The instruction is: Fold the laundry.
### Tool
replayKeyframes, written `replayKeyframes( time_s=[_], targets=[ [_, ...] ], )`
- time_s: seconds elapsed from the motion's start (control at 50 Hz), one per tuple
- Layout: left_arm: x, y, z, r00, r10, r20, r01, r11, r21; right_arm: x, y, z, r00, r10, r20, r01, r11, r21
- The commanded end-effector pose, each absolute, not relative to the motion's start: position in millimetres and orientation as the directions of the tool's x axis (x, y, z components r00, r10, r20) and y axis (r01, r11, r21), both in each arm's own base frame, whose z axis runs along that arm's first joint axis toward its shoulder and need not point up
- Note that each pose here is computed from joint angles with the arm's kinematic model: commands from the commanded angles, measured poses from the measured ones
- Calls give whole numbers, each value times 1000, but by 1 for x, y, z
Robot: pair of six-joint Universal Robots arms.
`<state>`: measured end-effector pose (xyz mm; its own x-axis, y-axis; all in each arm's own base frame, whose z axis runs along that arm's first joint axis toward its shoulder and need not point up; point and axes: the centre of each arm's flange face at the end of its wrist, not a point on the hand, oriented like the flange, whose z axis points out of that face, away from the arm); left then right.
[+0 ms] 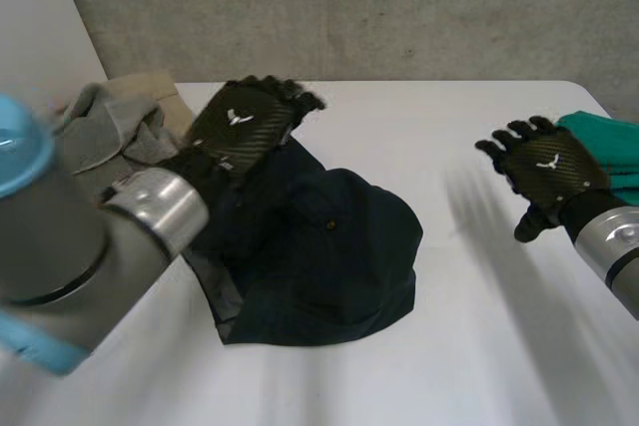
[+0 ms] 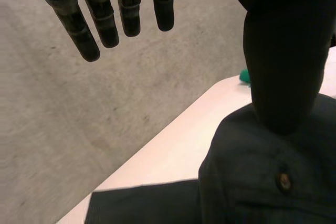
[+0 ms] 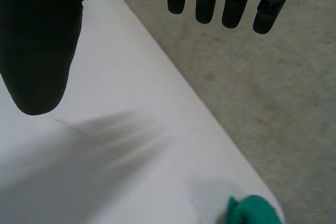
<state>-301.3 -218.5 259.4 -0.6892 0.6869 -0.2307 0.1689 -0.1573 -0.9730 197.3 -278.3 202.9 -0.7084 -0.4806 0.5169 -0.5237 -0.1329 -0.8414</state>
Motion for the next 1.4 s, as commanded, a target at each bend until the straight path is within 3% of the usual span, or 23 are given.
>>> replayKeyframes(
  time_s=[0.02, 0.14, 0.32, 0.44, 0.56, 0.66, 0.68, 0.78, 0.82, 0.92, 0.98, 1.02, 1.08, 1.14, 1.3, 1.4],
  targets=[
    [-276, -172, 236, -675, 709, -205, 246, -45, -968, 221, -248, 203, -647, -603, 467, -528, -89, -845],
    [-268, -151, 208, -646, 738, -197, 321, 28, -947, 229, -242, 208, -630, -617, 473, -525, -110, -844],
    [-273, -144, 162, -510, 780, -363, 540, -38, -841, 232, -242, 210, -640, -602, 478, -528, -107, -842],
    [-276, -158, 142, -528, 742, -414, 584, -36, -811, 230, -241, 206, -640, -607, 472, -532, -94, -842],
    [-279, -172, 139, -558, 704, -439, 586, -40, -809, 229, -242, 205, -644, -601, 473, -532, -92, -842],
    [-281, -202, 162, -661, 558, -502, 541, -109, -834, 228, -244, 206, -647, -594, 478, -531, -99, -842],
    [-280, -217, 177, -713, 474, -517, 518, -142, -844, 229, -244, 206, -647, -593, 479, -531, -100, -842],
    [-268, -264, 238, -836, 228, -499, 435, -279, -856, 229, -244, 208, -648, -591, 481, -530, -104, -842],
    [-266, -275, 259, -858, 180, -482, 406, -340, -848, 229, -245, 209, -651, -585, 483, -529, -106, -842],
    [-281, -291, 333, -892, 127, -433, 286, -584, -760, 227, -249, 212, -674, -567, 473, -519, -92, -850],
    [-294, -287, 354, -885, 163, -436, 232, -658, -716, 226, -251, 215, -704, -551, 447, -492, -75, -868],
    [-317, -279, 361, -857, 245, -454, 160, -711, -685, 225, -252, 218, -719, -541, 436, -478, -70, -875],
    [-355, -269, 346, -784, 399, -475, 52, -721, -691, 224, -254, 222, -741, -519, 425, -457, -73, -886],
    [-381, -261, 327, -709, 523, -473, -32, -694, -720, 219, -259, 227, -762, -478, 437, -453, -88, -887],
    [-419, -244, 275, -557, 741, -375, -150, -534, -832, 186, -287, 232, -821, -351, 451, -462, -56, -885],
    [-424, -236, 268, -530, 775, -345, -164, -493, -854, 172, -297, 233, -835, -316, 451, -463, -42, -886]
  ],
)
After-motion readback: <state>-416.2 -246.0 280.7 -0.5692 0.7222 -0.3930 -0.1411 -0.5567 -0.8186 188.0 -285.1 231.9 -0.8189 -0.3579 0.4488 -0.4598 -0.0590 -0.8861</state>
